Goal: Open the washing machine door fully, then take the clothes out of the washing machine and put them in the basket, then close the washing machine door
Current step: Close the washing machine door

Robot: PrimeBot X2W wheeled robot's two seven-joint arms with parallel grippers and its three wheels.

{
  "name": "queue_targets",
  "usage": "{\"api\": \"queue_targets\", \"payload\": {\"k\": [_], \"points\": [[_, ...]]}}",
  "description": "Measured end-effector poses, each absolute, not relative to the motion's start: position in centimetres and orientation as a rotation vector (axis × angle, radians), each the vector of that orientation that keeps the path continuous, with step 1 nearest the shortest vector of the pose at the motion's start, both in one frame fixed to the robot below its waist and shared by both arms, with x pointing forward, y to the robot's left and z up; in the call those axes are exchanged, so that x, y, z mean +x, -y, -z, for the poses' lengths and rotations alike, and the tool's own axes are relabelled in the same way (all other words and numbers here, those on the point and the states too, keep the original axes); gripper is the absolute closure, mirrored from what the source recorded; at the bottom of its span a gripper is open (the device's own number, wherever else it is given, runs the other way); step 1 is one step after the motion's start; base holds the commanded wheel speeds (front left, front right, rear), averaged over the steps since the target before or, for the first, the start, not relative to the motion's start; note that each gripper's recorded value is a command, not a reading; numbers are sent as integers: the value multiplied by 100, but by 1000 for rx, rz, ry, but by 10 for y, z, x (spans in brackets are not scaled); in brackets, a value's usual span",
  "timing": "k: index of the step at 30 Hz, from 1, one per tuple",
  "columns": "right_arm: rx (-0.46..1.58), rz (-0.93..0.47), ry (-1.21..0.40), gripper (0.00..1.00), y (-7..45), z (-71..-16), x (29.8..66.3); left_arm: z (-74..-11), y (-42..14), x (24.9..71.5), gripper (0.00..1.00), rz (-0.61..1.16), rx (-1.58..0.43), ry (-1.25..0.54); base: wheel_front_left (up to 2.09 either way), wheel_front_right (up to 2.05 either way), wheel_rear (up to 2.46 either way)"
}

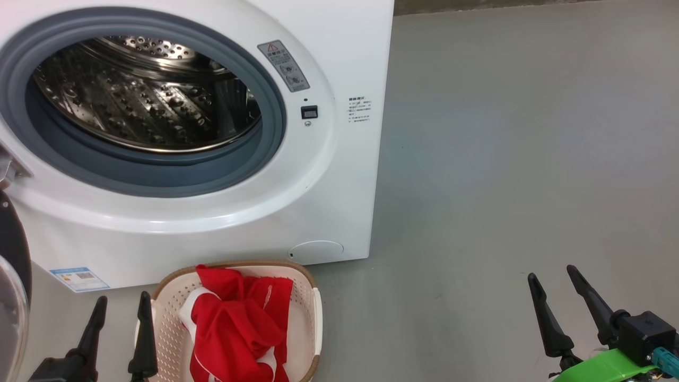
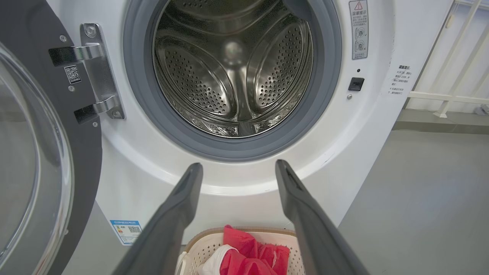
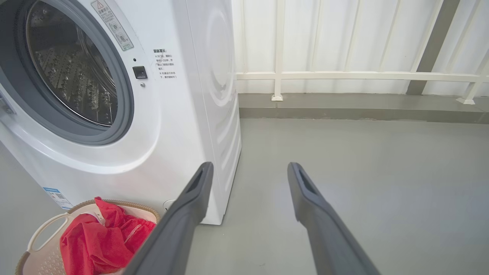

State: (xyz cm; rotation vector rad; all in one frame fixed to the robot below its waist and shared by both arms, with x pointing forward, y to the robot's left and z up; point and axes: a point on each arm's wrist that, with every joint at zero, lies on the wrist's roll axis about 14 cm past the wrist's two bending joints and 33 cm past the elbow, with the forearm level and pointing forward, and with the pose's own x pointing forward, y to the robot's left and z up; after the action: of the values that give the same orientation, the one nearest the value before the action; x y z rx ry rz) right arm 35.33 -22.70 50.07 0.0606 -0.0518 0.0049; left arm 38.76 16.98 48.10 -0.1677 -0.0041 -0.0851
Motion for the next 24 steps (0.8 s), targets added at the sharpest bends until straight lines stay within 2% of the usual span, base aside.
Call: {"api": "queue_targets", "payload": {"k": [24], "points": [[60, -6, 59, 0, 227, -503, 352, -484, -169, 386, 0, 86, -170, 12, -103, 103, 0]]}}
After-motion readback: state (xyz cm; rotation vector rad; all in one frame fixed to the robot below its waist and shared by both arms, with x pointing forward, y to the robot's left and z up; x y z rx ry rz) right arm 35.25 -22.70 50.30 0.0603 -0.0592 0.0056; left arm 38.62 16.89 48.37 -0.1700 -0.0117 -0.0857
